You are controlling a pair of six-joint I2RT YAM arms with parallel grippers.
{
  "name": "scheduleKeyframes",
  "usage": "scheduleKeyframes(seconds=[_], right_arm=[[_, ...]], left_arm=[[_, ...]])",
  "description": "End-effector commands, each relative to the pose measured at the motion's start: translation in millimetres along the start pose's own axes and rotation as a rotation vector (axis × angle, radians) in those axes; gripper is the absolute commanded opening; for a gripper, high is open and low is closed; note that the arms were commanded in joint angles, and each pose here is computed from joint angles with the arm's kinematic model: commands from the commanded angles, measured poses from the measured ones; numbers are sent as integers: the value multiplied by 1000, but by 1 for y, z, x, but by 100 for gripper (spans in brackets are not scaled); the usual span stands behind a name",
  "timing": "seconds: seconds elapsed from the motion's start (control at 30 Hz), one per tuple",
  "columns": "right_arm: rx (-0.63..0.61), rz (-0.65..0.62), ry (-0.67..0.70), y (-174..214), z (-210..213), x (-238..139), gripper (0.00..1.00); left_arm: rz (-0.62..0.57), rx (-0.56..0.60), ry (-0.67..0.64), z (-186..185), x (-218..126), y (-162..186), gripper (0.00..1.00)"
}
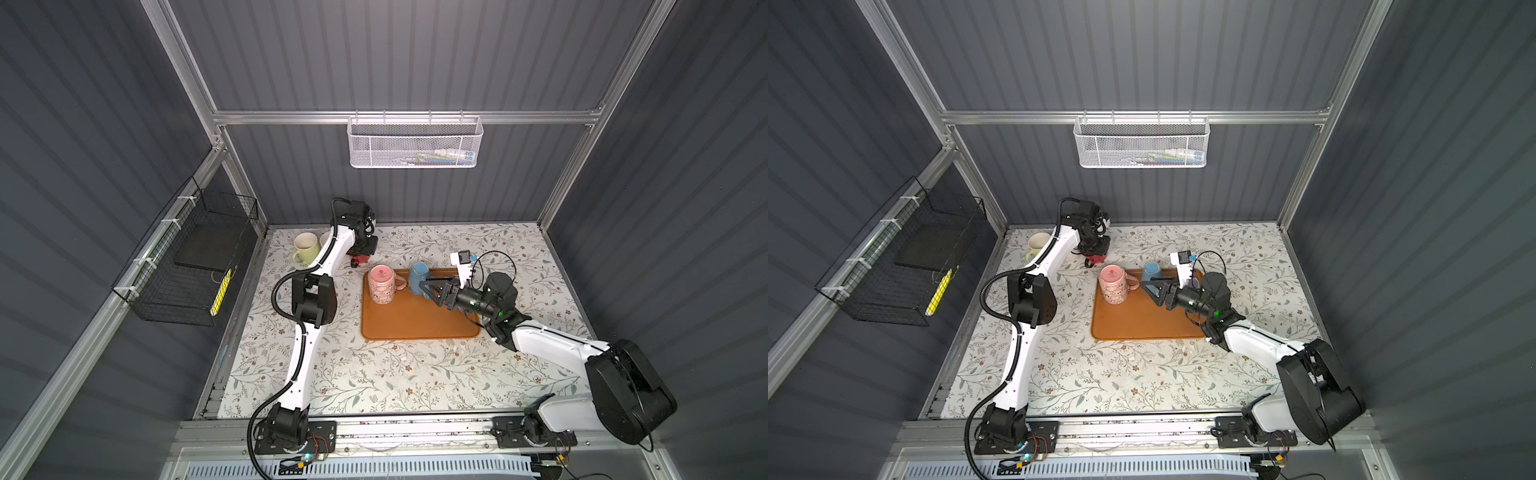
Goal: Turn the mug right side up
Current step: 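Lower the upright red mug onto the table with the left gripper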
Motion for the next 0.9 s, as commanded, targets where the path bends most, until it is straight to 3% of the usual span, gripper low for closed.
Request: scheduleKeyframes(seconds=[0.0, 0.6, 0.87], right_arm=[[-1, -8, -5, 1, 0, -2, 60], [0, -3, -4, 2, -1, -2, 60], [-3, 3, -3, 2, -1, -2, 60]], left_arm=[[-1, 15, -1, -1, 2, 0, 25], [-7, 9, -4, 0, 6, -1, 30], [-9, 16, 11, -2, 3, -2, 43]])
Point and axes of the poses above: each gripper's point midway between its finger pads, its own x axis out along the fingers, its own z axis along the line the jaws close on, y = z × x, the point moved 6 cm from there along -x, back along the fingers, and after that the axes turned 14 degrees about -x, right-handed, at the moved point
